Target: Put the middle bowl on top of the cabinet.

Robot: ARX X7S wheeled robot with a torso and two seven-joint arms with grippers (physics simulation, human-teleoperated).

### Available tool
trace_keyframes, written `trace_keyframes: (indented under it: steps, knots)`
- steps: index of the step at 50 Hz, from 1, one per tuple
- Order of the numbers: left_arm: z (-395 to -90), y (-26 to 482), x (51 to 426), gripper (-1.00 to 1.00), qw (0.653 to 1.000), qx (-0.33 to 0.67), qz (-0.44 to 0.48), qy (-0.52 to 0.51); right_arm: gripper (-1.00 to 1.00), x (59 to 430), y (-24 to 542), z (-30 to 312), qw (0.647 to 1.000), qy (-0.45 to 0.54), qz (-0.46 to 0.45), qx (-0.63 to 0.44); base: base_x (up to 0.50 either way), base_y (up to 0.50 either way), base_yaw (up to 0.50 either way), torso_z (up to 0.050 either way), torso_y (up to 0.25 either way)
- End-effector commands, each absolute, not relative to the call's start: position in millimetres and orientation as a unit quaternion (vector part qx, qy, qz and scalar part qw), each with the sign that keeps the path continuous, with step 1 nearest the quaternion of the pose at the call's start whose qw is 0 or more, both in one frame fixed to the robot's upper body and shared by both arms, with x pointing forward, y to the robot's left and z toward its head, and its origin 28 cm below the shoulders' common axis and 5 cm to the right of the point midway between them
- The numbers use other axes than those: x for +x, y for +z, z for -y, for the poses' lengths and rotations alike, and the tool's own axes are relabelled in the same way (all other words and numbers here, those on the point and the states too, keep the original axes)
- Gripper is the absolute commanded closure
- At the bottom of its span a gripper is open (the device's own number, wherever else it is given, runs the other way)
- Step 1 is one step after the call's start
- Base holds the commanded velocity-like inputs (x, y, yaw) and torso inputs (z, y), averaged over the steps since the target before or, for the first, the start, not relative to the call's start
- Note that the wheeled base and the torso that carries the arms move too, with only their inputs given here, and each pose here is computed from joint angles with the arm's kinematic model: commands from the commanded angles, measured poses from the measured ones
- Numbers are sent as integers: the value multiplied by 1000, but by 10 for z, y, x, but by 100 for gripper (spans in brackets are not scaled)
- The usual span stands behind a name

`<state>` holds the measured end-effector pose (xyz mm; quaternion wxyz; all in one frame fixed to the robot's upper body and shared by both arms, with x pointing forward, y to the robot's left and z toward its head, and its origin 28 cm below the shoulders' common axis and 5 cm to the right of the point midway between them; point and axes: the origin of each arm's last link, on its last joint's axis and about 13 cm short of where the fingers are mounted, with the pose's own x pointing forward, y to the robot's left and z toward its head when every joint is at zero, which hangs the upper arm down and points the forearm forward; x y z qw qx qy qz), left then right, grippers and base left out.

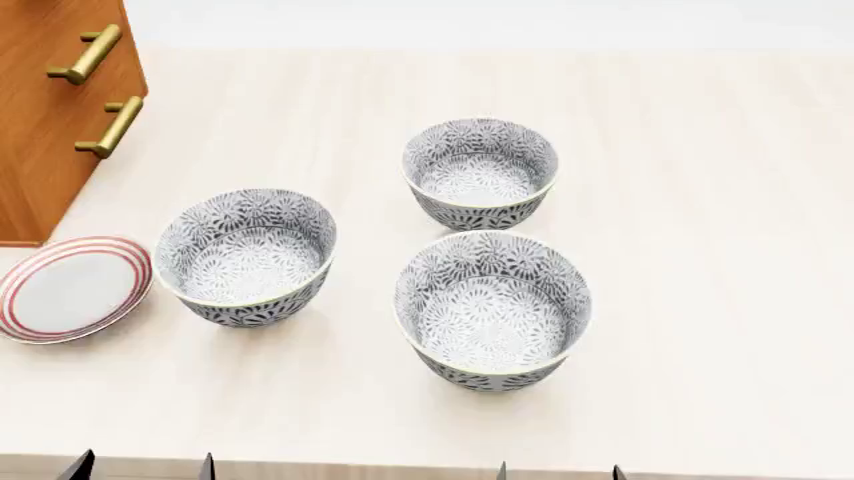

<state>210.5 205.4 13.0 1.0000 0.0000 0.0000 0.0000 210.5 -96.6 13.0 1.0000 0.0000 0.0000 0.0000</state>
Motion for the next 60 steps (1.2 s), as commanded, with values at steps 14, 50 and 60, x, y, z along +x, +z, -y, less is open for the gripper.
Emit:
trace_keyframes:
  steps: [14, 50, 60]
  knots:
    - [-2070, 111, 2218, -100, 1000, 12, -16, 5, -100, 2196, 111, 939, 1000, 4, 7, 3, 0, 0, 0, 0, 0]
    - [-2268, 1571, 1788, -100, 975, -92, 186, 83, -100, 716, 1174, 1660, 934, -279, 219, -50, 0, 0, 0, 0, 0]
    - [-2254, 1515, 1898, -100, 971, -83, 194, 115, -100, 669, 1211, 1668, 932, -279, 226, -51, 0, 457, 0, 0, 0]
